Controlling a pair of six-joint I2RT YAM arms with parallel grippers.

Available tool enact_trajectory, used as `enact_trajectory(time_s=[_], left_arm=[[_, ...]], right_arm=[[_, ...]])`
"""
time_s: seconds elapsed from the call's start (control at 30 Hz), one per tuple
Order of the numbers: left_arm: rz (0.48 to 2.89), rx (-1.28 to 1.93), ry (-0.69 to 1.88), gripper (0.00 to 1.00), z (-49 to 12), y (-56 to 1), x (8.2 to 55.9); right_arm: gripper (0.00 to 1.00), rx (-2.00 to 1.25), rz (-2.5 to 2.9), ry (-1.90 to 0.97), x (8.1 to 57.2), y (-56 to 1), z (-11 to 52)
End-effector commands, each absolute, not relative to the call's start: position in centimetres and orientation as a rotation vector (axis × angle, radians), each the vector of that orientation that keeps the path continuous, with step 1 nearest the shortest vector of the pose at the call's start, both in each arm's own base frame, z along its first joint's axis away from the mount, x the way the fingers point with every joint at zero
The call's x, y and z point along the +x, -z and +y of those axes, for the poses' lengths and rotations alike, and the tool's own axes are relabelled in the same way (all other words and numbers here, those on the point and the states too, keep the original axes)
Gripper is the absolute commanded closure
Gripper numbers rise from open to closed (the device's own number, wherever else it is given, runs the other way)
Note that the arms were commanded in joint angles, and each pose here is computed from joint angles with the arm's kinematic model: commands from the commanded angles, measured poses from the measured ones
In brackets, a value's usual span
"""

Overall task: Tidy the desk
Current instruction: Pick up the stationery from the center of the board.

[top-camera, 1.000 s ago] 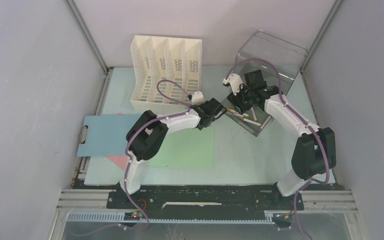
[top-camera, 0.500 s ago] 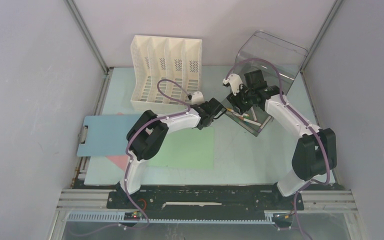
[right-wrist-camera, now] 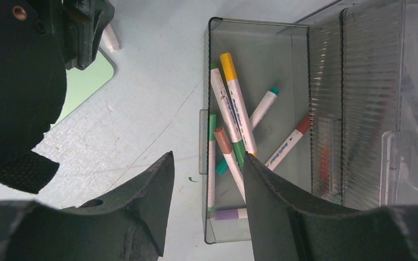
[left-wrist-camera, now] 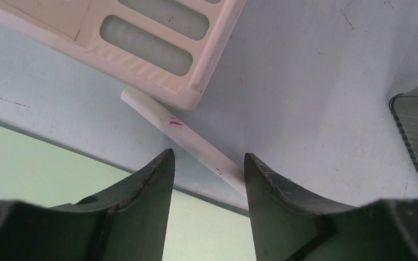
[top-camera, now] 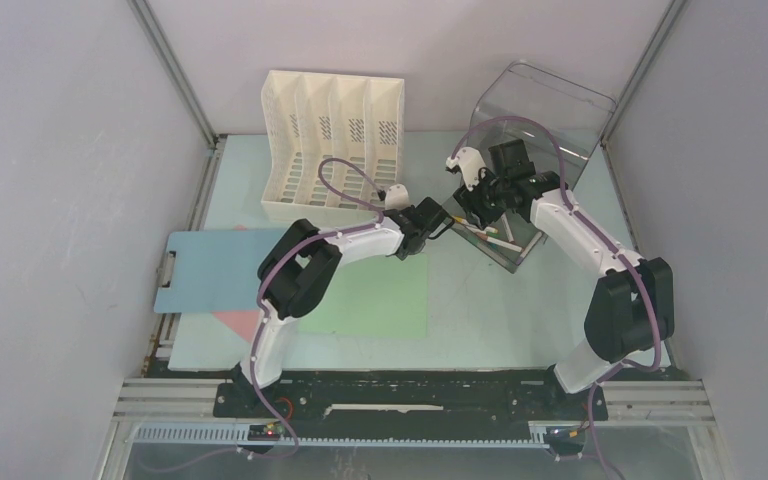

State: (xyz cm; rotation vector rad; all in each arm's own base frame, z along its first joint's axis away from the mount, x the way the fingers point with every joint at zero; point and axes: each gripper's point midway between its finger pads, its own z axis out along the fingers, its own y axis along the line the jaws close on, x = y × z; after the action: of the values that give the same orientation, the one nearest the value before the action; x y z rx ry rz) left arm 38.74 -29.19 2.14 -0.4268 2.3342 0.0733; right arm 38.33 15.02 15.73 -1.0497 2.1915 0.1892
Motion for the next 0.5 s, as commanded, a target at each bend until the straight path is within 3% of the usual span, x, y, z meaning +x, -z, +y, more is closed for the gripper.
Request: enact_trajectory(time_s=[0.0,0.47], left_arm=[[2.308,-0.427,-0.104,0.46,-28.4,-2.9,39.1],[2.33,-0.369,-0.155,0.77,-26.7,-2.6,37.7]], right_arm=[[0.43,-1.036,2.157,-0.199,38.1,-17.1,15.2],[0.43,-1.045,2.164,-0.2,38.1,-16.8,15.2]])
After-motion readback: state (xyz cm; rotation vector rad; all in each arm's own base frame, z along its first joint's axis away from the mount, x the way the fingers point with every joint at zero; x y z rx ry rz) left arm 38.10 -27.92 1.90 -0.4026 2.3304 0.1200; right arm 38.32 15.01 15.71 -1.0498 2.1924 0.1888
